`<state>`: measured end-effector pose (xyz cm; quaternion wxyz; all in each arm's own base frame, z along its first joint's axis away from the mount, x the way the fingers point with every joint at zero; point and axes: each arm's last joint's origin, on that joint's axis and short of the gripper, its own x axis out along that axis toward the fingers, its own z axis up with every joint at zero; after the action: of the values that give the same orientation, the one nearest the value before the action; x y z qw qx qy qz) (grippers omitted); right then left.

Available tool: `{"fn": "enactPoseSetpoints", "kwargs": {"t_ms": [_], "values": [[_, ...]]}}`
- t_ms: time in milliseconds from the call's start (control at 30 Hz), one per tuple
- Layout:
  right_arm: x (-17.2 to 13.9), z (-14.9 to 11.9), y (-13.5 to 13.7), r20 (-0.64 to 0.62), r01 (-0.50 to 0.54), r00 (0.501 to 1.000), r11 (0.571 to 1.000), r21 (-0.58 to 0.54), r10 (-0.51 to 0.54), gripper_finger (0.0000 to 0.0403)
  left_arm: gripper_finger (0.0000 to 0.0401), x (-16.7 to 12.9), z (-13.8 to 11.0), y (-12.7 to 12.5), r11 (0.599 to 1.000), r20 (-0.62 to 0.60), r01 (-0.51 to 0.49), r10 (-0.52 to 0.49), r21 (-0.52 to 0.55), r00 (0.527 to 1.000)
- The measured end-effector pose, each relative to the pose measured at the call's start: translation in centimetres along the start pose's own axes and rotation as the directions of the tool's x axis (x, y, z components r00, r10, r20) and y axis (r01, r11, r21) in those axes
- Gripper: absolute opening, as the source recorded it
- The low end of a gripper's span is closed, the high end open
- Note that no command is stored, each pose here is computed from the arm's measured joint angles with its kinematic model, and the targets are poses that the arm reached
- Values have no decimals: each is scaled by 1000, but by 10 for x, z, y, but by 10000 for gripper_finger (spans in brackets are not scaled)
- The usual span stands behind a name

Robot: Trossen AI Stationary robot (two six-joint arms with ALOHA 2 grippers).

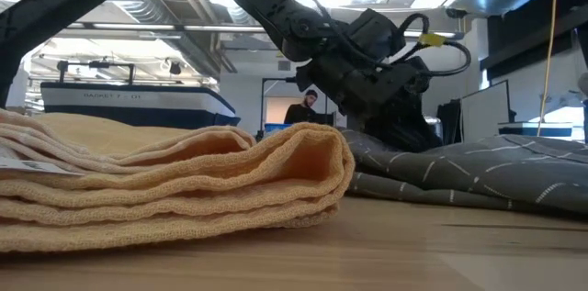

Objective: Fold towel
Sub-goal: Fold the gray pattern towel

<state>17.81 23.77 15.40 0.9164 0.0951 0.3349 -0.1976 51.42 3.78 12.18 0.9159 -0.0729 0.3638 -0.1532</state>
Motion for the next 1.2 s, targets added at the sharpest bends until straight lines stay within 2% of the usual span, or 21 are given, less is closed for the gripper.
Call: {"fn": "enactPoseSetpoints", "kwargs": {"t_ms": [67,167,233,400,767,1033,1200], "values": [[0,0,0,0,0,1000,1000,0,0,5,192,1,0,-1,999,-2,-29,29,19,1000],[0,0,0,0,0,1000,1000,-1,0,5,191,0,1,2,987,-2,-158,158,35,987],[0,0,0,0,0,1000,1000,-1,0,5,193,1,-1,5,977,-7,-210,210,36,978],[0,0,0,0,0,1000,1000,-2,0,5,186,3,-4,4,978,-32,-202,203,56,979],[0,0,0,0,0,1000,1000,-2,0,5,117,5,2,0,975,23,-199,198,101,980],[0,0,0,0,0,1000,1000,-2,0,5,113,5,1,-2,975,19,-195,194,103,981],[0,0,0,0,0,1000,1000,-1,0,5,113,8,2,-8,971,25,-187,185,147,982]]}}
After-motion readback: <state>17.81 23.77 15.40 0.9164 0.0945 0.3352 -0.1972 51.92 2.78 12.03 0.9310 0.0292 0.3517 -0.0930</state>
